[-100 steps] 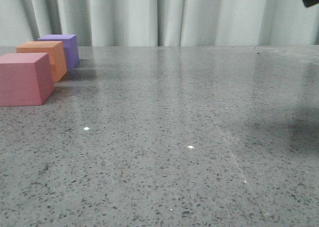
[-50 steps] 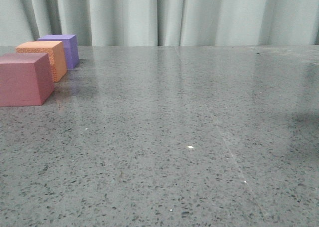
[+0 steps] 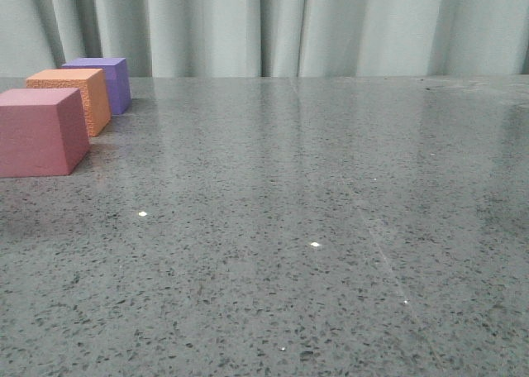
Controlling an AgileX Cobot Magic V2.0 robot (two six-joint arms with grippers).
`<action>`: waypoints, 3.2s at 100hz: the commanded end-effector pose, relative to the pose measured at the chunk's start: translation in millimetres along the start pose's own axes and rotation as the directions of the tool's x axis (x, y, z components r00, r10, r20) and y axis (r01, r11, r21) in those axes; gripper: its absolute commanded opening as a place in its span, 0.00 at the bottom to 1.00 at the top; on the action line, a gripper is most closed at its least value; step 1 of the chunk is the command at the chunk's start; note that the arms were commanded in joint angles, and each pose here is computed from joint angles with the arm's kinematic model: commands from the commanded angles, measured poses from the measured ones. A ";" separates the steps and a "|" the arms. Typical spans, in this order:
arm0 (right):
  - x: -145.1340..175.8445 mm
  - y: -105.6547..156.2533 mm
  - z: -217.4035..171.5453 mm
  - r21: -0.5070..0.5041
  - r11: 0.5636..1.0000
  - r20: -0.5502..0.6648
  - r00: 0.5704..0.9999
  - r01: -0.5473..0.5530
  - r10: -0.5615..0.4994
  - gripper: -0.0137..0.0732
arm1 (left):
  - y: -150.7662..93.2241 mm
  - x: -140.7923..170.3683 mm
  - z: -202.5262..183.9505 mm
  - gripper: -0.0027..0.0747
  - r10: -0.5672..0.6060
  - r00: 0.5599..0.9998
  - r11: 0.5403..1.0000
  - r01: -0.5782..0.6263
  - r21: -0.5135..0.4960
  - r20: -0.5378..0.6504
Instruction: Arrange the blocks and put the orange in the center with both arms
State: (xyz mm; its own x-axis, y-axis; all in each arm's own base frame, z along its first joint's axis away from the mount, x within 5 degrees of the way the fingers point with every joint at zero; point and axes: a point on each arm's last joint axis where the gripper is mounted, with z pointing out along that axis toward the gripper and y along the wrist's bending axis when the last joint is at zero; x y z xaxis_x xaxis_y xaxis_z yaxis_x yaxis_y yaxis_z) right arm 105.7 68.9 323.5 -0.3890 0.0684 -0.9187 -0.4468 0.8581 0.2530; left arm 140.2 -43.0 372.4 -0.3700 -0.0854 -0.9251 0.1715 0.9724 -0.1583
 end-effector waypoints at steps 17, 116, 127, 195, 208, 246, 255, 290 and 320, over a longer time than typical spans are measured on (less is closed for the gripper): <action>0.1 0.8 -12.5 -0.064 0.997 0.191 0.981 0.038 -0.025 0.02 | 5.4 19.7 -28.4 0.01 0.007 0.988 0.998 -0.017 0.065 0.155; 0.8 0.7 -12.6 -0.066 0.997 0.196 0.980 0.038 -0.024 0.02 | 10.7 37.2 -34.2 0.01 -0.017 0.990 0.998 0.008 0.065 0.143; 0.8 0.7 -12.6 -0.066 0.997 0.196 0.980 0.038 -0.024 0.02 | 14.0 46.1 -37.5 0.01 0.063 0.980 0.996 -0.074 0.051 0.190; 0.8 0.7 -12.6 -0.066 0.997 0.196 0.980 0.038 -0.024 0.02 | 47.7 123.3 -44.2 0.01 0.177 0.883 0.965 -0.069 -0.253 0.434; 0.8 0.7 -12.6 -0.066 0.997 0.196 0.980 0.038 -0.024 0.02 | 51.0 143.6 -41.2 0.01 0.168 0.885 0.963 -0.053 -0.265 0.434; 0.9 0.7 -12.2 -0.066 0.997 0.194 0.981 0.038 -0.025 0.02 | 58.6 182.8 -31.4 0.01 0.140 0.900 0.957 -0.016 -0.290 0.412; 1.0 0.7 -11.6 -0.065 0.997 0.192 0.981 0.038 -0.025 0.02 | 58.6 182.8 -31.4 0.01 0.142 0.900 0.957 -0.018 -0.291 0.411; 1.0 0.7 -11.5 -0.065 0.997 0.191 0.981 0.038 -0.025 0.02 | 58.5 182.8 -31.3 0.01 0.142 0.900 0.957 -0.019 -0.289 0.411; 1.0 0.7 -11.5 -0.065 0.997 0.191 0.981 0.038 -0.025 0.02 | 58.5 182.8 -31.3 0.01 0.142 0.900 0.957 -0.019 -0.289 0.411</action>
State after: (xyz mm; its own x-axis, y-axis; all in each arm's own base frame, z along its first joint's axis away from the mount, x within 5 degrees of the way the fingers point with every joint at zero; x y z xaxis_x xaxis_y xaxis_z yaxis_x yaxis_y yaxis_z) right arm 94.9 62.6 310.2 -0.3099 0.1106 -0.9443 -0.4806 0.8387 0.2560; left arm 55.9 5.1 202.2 -0.0275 -0.0247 -0.9993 -0.0943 0.9953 -0.0220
